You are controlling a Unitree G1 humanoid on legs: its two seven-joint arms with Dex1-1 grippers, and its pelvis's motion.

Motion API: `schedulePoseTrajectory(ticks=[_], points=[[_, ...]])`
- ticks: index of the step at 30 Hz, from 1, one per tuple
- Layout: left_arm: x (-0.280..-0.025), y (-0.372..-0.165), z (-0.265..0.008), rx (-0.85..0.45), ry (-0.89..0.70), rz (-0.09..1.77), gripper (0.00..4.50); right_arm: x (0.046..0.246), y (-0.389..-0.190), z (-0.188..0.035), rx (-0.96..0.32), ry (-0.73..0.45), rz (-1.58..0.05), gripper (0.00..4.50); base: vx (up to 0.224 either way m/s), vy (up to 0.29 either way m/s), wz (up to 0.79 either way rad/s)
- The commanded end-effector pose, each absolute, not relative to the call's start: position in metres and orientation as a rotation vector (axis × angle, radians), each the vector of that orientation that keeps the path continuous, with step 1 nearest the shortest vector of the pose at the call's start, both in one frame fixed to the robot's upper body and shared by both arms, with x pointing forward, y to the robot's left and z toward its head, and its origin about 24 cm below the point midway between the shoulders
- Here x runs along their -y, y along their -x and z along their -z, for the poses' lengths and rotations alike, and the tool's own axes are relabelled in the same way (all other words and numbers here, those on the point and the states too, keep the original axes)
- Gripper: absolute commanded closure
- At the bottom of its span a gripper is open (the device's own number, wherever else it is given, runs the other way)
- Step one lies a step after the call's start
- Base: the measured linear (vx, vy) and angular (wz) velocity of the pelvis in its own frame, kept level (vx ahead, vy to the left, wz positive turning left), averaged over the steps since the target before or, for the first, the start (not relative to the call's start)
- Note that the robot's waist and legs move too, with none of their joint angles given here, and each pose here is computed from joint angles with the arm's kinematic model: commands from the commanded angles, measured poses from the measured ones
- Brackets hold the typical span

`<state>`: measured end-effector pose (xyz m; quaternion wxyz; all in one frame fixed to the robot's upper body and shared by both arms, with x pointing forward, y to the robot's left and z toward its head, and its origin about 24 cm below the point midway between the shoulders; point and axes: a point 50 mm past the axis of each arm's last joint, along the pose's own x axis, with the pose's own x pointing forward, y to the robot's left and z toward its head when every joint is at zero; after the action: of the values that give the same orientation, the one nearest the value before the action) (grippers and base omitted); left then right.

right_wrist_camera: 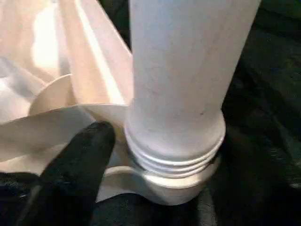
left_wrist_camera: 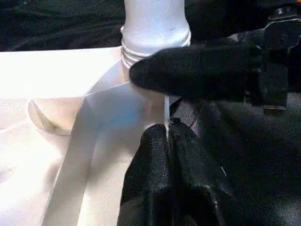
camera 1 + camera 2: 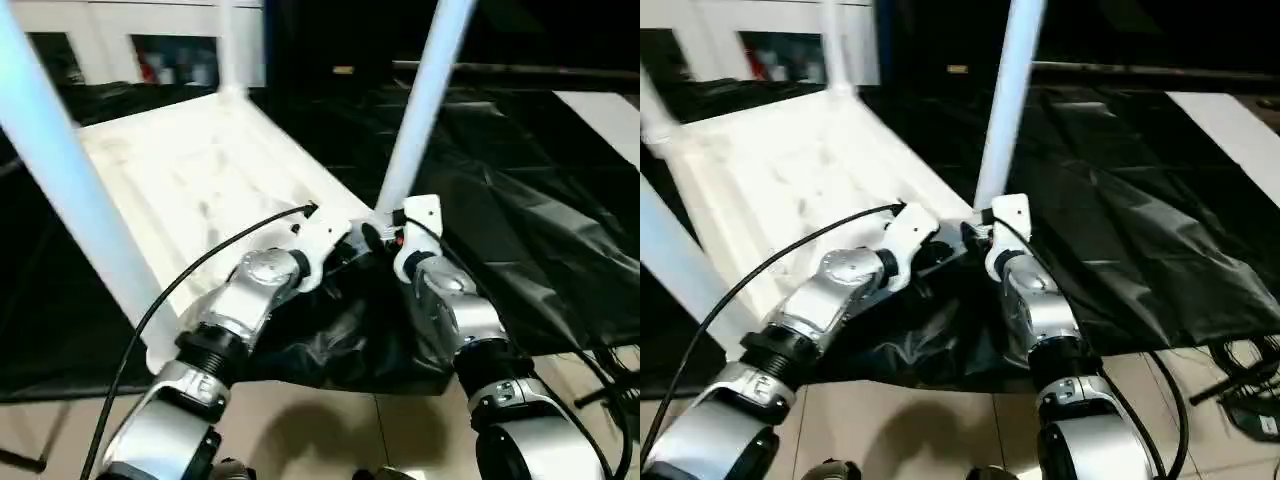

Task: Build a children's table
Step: Rotate leg to tighten

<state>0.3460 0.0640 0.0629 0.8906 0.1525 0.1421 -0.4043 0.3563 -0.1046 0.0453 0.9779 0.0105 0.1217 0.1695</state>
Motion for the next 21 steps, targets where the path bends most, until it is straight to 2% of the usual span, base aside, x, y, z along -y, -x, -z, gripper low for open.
schedulePoseTrajectory(ticks=[1, 4, 6, 12, 21], points=[[-0.066, -0.34, -0.055, -0.308, -0.307, 0.904, 4.5, 0.093, -0.351, -0.046, -0.237, -0.007, -0.494, 0.55, 0.0, 0.0, 0.0], [-0.077, -0.331, -0.056, -0.269, -0.301, 1.033, 4.5, 0.109, -0.345, -0.054, -0.196, 0.096, -0.659, 0.55, 0.0, 0.0, 0.0], [-0.079, -0.33, -0.057, -0.267, -0.299, 1.048, 4.5, 0.111, -0.343, -0.055, -0.195, 0.108, -0.679, 0.55, 0.0, 0.0, 0.0], [-0.097, -0.317, -0.061, -0.257, -0.268, 1.179, 4.5, 0.135, -0.33, -0.057, -0.223, 0.204, -0.843, 0.55, 0.0, 0.0, 0.0], [-0.116, -0.307, -0.064, -0.262, -0.243, 1.241, 4.5, 0.147, -0.32, -0.066, -0.232, 0.18, -0.973, 0.55, 0.0, 0.0, 0.0]])
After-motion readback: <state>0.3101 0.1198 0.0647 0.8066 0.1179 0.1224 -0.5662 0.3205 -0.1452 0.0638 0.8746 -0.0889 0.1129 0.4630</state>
